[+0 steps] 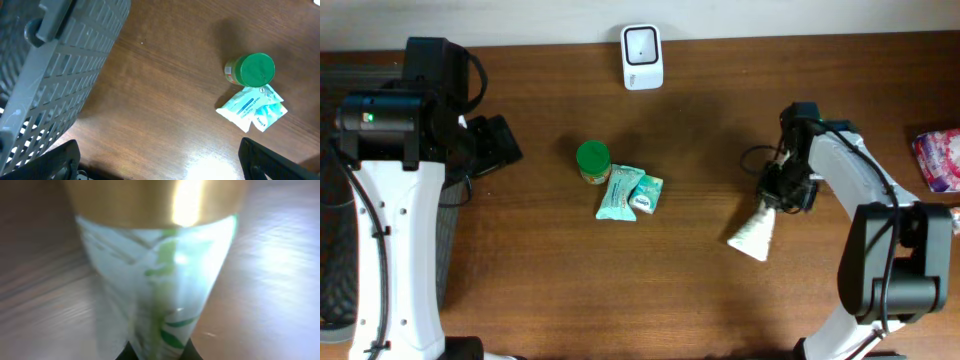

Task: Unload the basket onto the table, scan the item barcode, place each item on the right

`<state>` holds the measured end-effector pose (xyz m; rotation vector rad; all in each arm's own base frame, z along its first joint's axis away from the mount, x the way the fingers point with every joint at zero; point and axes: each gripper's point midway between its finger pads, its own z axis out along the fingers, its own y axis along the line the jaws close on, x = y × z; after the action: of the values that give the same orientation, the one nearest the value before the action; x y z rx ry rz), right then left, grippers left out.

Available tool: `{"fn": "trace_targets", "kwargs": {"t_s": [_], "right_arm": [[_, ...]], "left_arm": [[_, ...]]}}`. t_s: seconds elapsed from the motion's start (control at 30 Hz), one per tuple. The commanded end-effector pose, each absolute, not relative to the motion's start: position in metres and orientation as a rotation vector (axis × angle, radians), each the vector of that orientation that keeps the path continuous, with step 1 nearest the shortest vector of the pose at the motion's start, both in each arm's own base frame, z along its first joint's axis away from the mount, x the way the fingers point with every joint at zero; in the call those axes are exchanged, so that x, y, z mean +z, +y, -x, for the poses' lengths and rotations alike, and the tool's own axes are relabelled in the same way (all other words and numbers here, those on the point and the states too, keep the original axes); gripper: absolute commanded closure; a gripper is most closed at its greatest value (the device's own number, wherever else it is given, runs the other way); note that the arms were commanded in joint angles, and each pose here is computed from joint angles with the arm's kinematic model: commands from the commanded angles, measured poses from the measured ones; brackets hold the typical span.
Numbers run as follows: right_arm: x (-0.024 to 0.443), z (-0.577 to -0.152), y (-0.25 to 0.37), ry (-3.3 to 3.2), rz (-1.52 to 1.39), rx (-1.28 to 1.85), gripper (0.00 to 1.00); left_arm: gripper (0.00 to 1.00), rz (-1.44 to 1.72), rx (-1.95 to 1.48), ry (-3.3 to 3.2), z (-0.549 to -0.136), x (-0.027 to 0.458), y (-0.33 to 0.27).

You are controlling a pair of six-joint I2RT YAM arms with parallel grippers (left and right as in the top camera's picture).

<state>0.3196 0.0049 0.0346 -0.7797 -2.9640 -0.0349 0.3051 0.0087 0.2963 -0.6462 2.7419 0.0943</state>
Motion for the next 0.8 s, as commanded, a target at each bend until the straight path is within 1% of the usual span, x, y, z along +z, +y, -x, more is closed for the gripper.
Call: {"fn": "trace_targets", "kwargs": {"t_s": [0.0, 0.07, 0.23, 0.27, 0.33, 0.37, 0.4, 0.47, 0.57, 0.63, 0.7, 0.73, 0.77], "right_arm": [[0.057, -0.321, -0.021, -3.020, 0.939, 0.456, 0.96], [0.061, -0.326, -0.010, -3.069, 0.922, 0.559, 0.92], [0.040, -0.335, 0.039, -3.153, 0.712, 0.548, 0.85], [0.035, -0.334, 0.047, -3.154, 0.670, 0.555, 0.77], [0.031, -0.331, 0.058, -3.159, 0.609, 0.562, 0.55], [0.031, -0.330, 0.062, -3.166, 0.589, 0.561, 0.46], [0.033, -0.330, 0.065, -3.167, 0.579, 0.560, 0.42], [0.044, -0.333, 0.064, -3.155, 0.594, 0.545, 0.42], [0.079, -0.348, 0.050, -3.131, 0.681, 0.502, 0.39], [0.096, -0.361, 0.043, -3.131, 0.695, 0.334, 0.32], [0.098, -0.367, 0.045, -3.115, 0.649, 0.108, 0.24], [0.097, -0.368, 0.044, -3.088, 0.573, -0.102, 0.22], [0.097, -0.367, 0.046, -3.078, 0.485, -0.226, 0.22]], "left_arm": [[0.01, 0.666, 0.081, 2.712, -0.303, 0.304, 0.010], [0.01, 0.666, 0.081, 2.712, -0.303, 0.304, 0.010], [0.01, 0.666, 0.081, 2.712, -0.303, 0.304, 0.010], [0.01, 0.666, 0.081, 2.712, -0.303, 0.304, 0.010], [0.01, 0.665, 0.081, 2.712, -0.303, 0.304, 0.010], [0.01, 0.666, 0.081, 2.712, -0.303, 0.304, 0.010], [0.01, 0.666, 0.081, 2.712, -0.303, 0.304, 0.010], [0.01, 0.666, 0.081, 2.712, -0.303, 0.304, 0.010], [0.01, 0.666, 0.081, 2.712, -0.303, 0.304, 0.010], [0.01, 0.666, 0.081, 2.712, -0.303, 0.304, 0.010], [0.01, 0.666, 0.081, 2.712, -0.303, 0.304, 0.010], [0.01, 0.666, 0.081, 2.712, -0.303, 0.304, 0.010], [0.01, 0.666, 0.081, 2.712, -0.303, 0.304, 0.010]]}}
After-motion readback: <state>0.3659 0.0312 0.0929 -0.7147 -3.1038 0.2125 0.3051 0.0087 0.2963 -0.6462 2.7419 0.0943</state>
